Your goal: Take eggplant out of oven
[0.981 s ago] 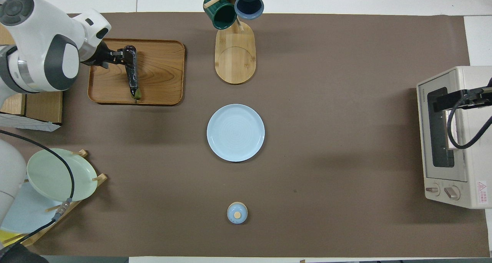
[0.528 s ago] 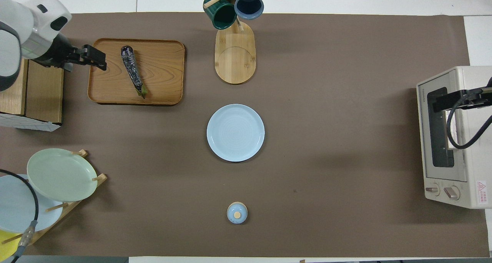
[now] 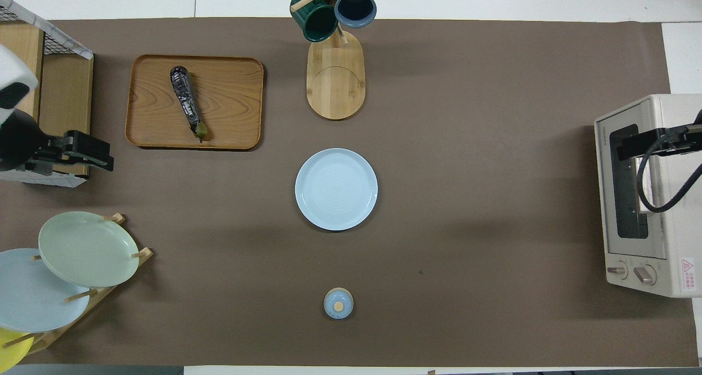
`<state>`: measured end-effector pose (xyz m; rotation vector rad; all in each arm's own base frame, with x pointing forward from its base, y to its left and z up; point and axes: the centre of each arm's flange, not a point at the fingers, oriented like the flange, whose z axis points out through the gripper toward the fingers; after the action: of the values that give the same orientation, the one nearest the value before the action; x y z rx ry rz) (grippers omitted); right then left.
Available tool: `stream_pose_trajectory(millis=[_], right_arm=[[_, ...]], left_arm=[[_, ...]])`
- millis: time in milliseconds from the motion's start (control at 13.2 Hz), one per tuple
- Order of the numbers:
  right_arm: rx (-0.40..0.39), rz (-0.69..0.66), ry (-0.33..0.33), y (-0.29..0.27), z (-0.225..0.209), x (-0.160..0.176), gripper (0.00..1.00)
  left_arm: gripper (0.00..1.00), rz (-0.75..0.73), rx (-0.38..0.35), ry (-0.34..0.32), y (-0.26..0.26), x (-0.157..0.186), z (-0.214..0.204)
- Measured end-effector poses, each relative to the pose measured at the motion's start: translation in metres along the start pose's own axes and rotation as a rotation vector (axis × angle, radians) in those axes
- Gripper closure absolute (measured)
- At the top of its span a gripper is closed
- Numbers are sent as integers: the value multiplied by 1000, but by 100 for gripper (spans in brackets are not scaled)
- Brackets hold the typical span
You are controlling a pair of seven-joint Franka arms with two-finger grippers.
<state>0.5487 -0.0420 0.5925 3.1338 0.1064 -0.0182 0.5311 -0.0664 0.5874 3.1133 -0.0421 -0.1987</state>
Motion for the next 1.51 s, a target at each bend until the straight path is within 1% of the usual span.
stream_pose_trajectory(millis=[75,226,377,528,679,1509], right_arm=[[0,0,0,0,0,0,0],[0,0,0,0,0,0,0],[0,0,0,0,0,0,0],[0,0,0,0,0,0,0],[0,-1,0,-1,0,0,0],[0,-3,0,-2,0,0,0]], left_arm=[[0,1,3,-4,4,-3,10],[0,-2,3,12,8,-2,18],[0,2,0,29,10,-3,6],[0,4,-8,36,19,-8,-13],[0,-5,-13,50,26,-10,-22],[0,-8,-11,36,27,-10,-20]])
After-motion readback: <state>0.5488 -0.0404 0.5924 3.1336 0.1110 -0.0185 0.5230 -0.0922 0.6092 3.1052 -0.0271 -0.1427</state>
